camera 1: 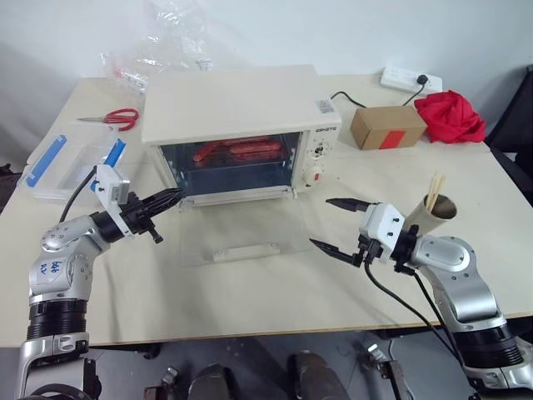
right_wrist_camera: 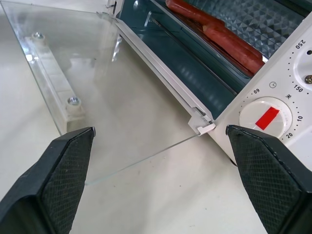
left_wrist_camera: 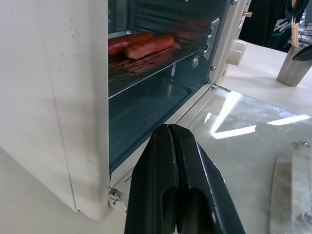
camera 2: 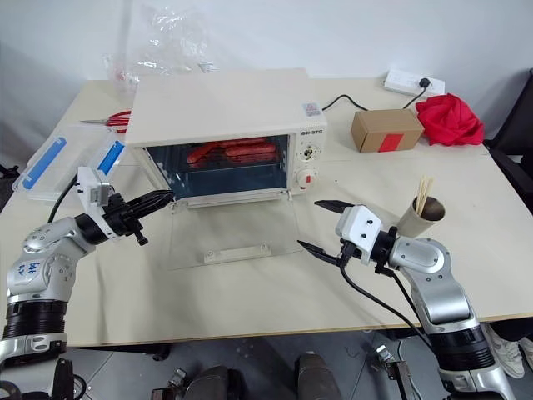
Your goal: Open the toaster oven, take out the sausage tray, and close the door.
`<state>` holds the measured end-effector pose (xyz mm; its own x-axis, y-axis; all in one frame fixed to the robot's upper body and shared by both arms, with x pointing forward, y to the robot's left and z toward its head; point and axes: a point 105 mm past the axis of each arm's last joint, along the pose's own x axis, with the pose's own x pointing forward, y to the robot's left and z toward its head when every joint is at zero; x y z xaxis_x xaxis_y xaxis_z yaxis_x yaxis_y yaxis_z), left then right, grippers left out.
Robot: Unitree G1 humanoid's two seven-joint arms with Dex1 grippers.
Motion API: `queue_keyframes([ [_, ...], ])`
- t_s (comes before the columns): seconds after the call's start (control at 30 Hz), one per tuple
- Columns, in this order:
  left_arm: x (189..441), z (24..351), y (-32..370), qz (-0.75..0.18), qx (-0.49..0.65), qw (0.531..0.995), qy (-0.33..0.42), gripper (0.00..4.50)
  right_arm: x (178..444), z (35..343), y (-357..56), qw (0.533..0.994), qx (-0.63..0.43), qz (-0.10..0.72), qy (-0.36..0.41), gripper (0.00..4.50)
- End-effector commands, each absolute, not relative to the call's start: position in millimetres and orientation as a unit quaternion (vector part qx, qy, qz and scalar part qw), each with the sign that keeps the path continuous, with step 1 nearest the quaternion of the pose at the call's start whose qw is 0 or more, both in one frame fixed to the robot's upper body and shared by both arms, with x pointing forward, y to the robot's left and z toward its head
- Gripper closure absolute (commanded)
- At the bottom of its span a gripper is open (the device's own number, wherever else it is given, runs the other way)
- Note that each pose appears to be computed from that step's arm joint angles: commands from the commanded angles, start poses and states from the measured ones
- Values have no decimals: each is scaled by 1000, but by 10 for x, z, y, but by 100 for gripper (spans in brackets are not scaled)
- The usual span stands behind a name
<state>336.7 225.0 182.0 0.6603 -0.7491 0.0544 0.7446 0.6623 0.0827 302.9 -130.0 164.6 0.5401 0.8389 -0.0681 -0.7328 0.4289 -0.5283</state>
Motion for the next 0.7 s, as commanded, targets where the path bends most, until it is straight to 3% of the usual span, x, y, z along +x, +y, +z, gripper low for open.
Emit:
queue_keyframes([
  [0.03,3205,1879,2137,-459,37,886,-51,447,2981,1778,-1321,839,-262,458,-131,0],
  [0.2,2970,1569,2016,-517,84,852,-4,447,2956,1835,-1235,827,-287,464,-140,0],
  [0.4,2914,1386,1980,-500,68,863,-5,447,2957,1963,-951,807,-325,462,-172,0],
  [0.57,2894,1346,2098,-472,43,880,-1,447,3104,2129,-625,806,-350,440,-184,0],
  [0.7,2907,1648,2335,-409,-45,910,-56,368,3280,2220,-255,769,-434,421,-208,0],
])
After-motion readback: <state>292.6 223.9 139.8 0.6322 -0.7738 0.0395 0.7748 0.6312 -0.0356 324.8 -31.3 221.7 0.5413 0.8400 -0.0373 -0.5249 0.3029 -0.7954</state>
